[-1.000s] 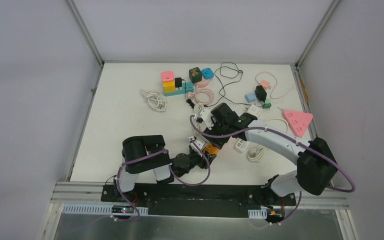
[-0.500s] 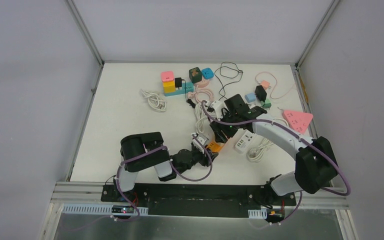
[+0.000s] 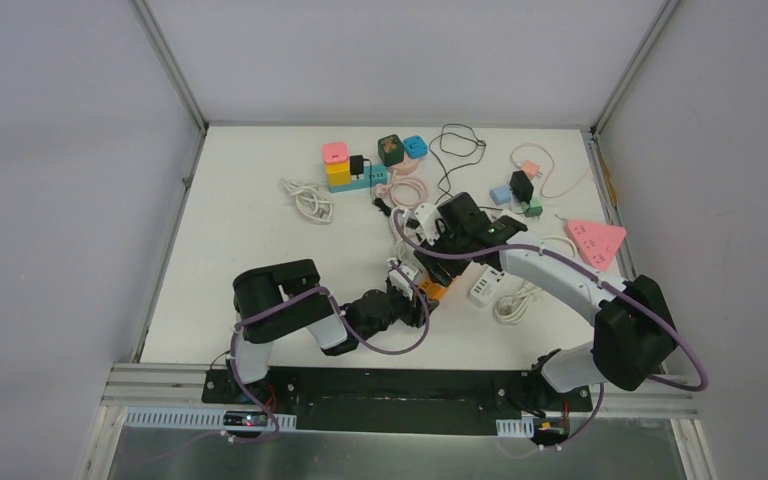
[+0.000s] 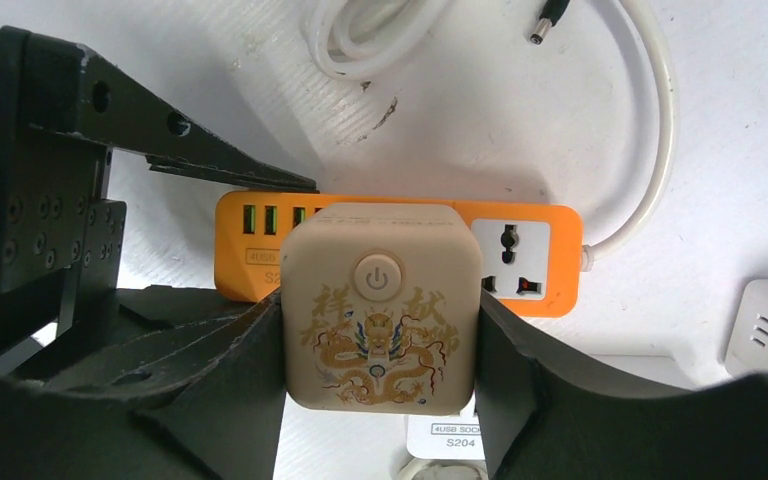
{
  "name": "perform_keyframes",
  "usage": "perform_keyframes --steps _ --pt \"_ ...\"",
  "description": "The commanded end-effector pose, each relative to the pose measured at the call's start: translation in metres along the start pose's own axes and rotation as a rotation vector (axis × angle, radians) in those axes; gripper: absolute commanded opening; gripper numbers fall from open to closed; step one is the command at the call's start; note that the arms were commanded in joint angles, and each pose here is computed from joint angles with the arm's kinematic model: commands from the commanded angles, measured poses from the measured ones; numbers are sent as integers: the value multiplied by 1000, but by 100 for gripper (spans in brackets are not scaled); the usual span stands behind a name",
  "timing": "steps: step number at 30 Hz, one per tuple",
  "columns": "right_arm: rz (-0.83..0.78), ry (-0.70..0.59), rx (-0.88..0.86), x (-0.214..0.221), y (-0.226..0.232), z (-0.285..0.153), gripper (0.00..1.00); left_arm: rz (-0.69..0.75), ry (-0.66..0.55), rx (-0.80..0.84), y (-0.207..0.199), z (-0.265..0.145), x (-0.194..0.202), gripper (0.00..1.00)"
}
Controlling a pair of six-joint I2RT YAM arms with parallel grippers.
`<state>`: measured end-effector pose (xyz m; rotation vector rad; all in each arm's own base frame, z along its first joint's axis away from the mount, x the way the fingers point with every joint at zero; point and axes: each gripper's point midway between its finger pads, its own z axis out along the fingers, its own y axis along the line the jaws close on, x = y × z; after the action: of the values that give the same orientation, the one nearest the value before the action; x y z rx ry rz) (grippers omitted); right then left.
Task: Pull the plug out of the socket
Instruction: Remove the plug from the socket.
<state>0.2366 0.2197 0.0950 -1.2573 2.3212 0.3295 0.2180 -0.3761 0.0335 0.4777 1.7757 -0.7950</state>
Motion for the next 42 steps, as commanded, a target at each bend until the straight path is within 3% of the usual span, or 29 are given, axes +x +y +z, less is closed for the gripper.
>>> perform_keyframes --steps 1,5,8,11,17,30,37,42 --pt "104 -105 -502 -33 92 -28 0 36 236 -106 36 -9 59 0" --pt "203 -106 -428 -27 61 -25 0 33 236 -103 37 -11 59 0" --pt "137 -102 -212 -19 31 -22 0 34 237 -97 36 -11 58 0" --pt "109 -115 -128 -19 16 -27 0 33 243 -95 37 -12 58 0" --pt "126 -160 -352 -26 43 -43 0 29 246 -94 39 -14 59 0" --pt "195 -242 -257 -30 8 -62 0 25 244 -64 32 -21 49 0" --pt "250 -258 -235 -28 -6 -65 0 15 244 -28 22 -22 37 59" --pt "289 -260 -276 -27 -7 -63 0 -4 213 -21 17 -24 21 80"
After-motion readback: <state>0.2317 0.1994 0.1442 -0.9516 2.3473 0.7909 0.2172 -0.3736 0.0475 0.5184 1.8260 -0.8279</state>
